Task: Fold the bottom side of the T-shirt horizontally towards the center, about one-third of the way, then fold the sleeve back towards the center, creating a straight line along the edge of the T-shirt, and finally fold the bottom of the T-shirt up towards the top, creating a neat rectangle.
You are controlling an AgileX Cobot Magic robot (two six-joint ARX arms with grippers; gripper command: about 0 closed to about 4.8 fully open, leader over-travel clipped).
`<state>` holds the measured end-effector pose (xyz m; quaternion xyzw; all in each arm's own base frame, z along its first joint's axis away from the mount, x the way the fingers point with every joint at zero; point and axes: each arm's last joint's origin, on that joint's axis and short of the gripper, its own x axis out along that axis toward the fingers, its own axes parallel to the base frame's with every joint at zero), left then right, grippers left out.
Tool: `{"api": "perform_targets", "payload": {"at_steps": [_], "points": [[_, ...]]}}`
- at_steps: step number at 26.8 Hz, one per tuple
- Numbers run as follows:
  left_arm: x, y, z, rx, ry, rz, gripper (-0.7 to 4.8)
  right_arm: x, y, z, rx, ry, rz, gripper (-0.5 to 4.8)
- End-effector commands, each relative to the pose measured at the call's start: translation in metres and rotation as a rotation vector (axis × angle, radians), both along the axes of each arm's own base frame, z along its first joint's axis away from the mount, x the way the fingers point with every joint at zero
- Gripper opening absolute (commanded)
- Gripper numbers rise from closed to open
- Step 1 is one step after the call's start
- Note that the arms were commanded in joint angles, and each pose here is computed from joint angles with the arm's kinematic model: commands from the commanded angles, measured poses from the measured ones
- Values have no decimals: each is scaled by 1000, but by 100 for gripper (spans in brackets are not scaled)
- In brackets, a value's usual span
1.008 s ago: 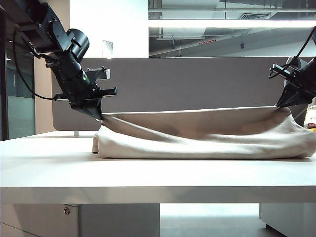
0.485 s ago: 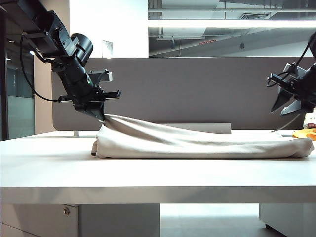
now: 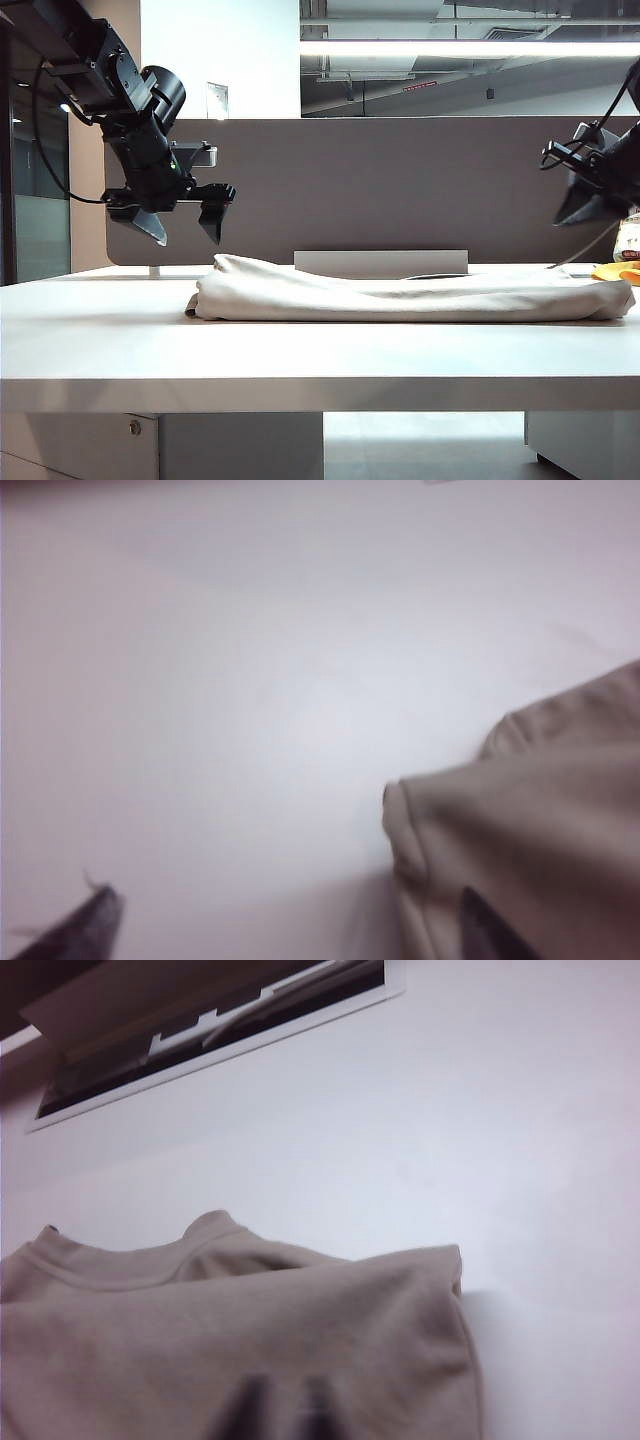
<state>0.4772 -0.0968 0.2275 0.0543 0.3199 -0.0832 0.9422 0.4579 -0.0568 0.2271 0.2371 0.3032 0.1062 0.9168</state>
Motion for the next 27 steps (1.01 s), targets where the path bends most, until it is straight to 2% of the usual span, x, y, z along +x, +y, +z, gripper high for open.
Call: {"api": "perform_targets", "payload": {"at_steps": [1,2,3,5,13,21,27], "points": [[-7,8,23,-11,-20,18,247,-7,1,14,-24,2,13,-6],[-9,11,29,-13,-27,22,210,-8,1,16,-26,4,14,-5],[-15,14,44,-27,-54,13,150,-12,2,22,-29,4,17,-5],[-21,16,60,-34,-83,15,111,-16,2,29,-37,3,14,-6],[-56,21,121,-74,-194,-19,79,-42,8,72,-89,-44,47,-6],[-87,26,157,-98,-228,-52,73,-74,25,107,-156,-70,77,-6],[-123,32,176,-98,-281,-59,68,-105,43,124,-185,-130,85,-6]]}}
